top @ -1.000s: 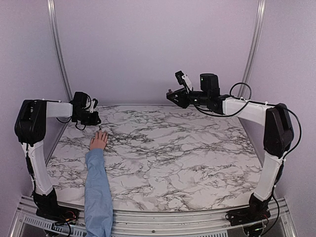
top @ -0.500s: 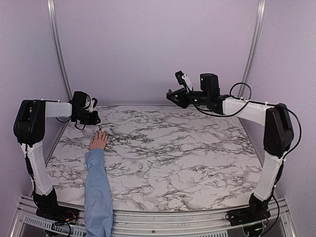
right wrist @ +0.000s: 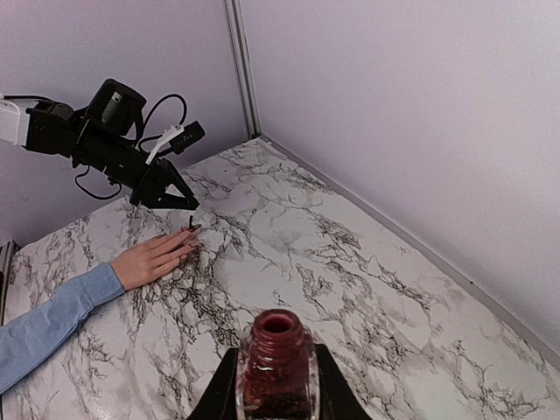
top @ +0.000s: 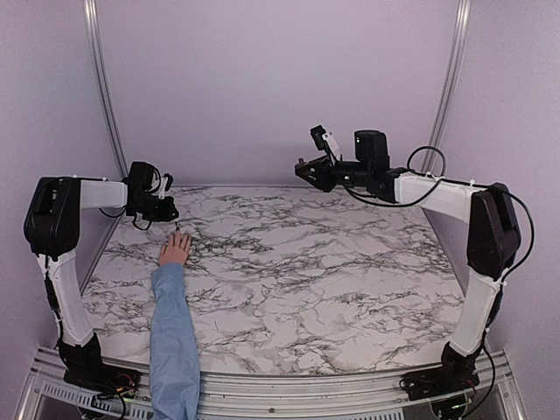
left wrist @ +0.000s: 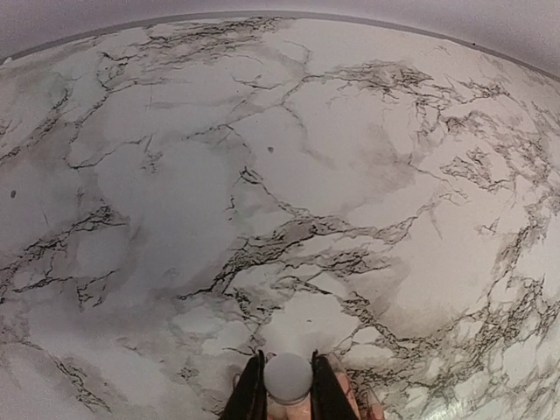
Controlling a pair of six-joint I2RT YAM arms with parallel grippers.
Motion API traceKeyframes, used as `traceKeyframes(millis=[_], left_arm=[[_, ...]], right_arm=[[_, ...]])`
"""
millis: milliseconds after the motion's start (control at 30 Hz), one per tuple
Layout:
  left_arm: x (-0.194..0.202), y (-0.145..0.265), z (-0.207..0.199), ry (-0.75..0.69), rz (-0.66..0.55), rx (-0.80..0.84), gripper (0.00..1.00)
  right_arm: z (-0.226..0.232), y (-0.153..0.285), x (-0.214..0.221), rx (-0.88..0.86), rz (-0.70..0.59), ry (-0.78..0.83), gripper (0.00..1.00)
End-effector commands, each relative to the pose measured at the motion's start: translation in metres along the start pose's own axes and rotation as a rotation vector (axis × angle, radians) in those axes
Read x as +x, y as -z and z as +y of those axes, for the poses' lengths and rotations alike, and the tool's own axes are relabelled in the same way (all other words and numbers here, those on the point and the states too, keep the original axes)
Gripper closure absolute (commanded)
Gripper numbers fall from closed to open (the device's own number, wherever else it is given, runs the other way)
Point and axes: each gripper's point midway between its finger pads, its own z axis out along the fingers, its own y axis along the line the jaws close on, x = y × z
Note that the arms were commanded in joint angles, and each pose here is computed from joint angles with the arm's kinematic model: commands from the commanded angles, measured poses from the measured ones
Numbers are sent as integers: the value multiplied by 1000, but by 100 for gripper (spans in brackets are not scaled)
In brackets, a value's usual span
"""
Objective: Paint the nails
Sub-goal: Paint the nail polish on the nail.
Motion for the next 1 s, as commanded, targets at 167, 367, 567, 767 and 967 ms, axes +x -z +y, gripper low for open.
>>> traceKeyframes(millis=[167, 367, 567, 767, 967], left_arm=[[-6, 2, -10, -22, -14, 25, 100], [-5, 1, -9, -27, -11, 21, 100], [-4, 1, -7, -29, -9, 7, 100], [-1, 2, -4, -34, -3, -8, 100], [0, 4, -1, -36, -4, -23, 100]], right_arm=[[3, 11, -23, 3, -46, 33, 100], [3, 11, -22, 2, -46, 31, 100], [3, 11, -22, 2, -46, 31, 100], [3, 11, -22, 2, -46, 32, 100], [3, 12, -22, 2, -46, 32, 100]])
